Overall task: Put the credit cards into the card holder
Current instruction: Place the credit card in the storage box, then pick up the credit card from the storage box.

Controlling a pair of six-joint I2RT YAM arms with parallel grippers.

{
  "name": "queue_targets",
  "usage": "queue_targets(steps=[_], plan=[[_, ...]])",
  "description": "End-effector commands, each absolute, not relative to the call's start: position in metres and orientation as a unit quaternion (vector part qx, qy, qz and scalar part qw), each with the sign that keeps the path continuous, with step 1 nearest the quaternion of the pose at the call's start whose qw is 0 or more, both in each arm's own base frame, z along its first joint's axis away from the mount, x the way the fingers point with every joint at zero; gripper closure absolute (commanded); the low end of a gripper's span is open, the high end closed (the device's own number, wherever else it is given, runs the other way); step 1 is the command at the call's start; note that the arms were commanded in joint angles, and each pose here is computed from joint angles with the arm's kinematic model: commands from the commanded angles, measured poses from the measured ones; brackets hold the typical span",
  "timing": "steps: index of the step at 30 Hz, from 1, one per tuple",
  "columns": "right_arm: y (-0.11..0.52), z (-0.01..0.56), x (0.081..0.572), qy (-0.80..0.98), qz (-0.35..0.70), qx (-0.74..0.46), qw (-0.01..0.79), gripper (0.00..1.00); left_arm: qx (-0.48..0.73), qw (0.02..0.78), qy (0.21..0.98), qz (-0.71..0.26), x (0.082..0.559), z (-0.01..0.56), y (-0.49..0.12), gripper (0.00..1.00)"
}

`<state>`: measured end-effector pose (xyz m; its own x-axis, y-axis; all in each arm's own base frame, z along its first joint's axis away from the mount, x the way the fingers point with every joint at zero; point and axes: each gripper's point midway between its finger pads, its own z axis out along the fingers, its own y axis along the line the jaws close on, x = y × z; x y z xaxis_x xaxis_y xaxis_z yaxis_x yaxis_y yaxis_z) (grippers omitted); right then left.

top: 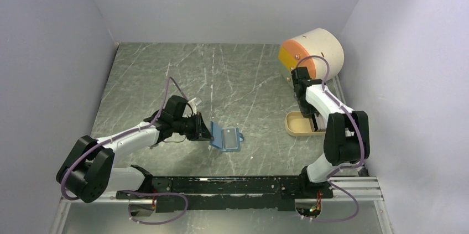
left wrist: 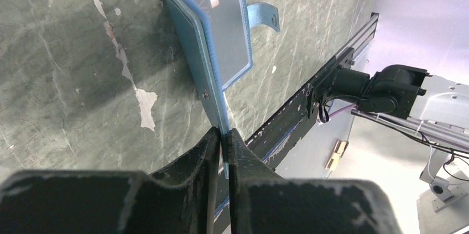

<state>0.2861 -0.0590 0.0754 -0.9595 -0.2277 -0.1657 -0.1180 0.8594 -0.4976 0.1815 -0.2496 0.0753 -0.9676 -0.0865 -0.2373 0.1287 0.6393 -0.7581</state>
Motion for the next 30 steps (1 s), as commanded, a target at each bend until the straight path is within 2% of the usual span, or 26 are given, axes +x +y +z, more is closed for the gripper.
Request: queue_targets(steps=[1, 4, 8, 13, 23, 27, 30], plan=[[-0.070, 0.085, 0.287, 0.951, -0.272, -0.078, 0.129, 0.68, 0.030, 0.138, 0.889, -0.437, 0.181, 0.088, -0.254, 0.84], [-0.069, 0.084, 0.286, 0.952, -0.268, -0.077, 0.128, 0.68, 0.031, 0.138, 0.887, -0.439, 0.180, 0.089, -0.254, 0.84], [-0.071, 0.080, 0.287, 0.952, -0.266, -0.074, 0.128, 0.62, 0.032, 0.141, 0.886, -0.440, 0.181, 0.091, -0.255, 0.84], [-0.073, 0.075, 0.287, 0.953, -0.271, -0.070, 0.117, 0.60, 0.033, 0.146, 0.884, -0.443, 0.182, 0.095, -0.255, 0.84], [-0.089, 0.067, 0.282, 0.940, -0.324, -0.067, 0.081, 0.45, 0.036, 0.152, 0.880, -0.449, 0.180, 0.098, -0.255, 0.85], [-0.091, 0.065, 0.280, 0.938, -0.331, -0.068, 0.070, 0.46, 0.039, 0.155, 0.881, -0.446, 0.181, 0.099, -0.254, 0.85], [-0.093, 0.067, 0.280, 0.936, -0.338, -0.067, 0.068, 0.55, 0.042, 0.157, 0.880, -0.445, 0.181, 0.099, -0.254, 0.85]])
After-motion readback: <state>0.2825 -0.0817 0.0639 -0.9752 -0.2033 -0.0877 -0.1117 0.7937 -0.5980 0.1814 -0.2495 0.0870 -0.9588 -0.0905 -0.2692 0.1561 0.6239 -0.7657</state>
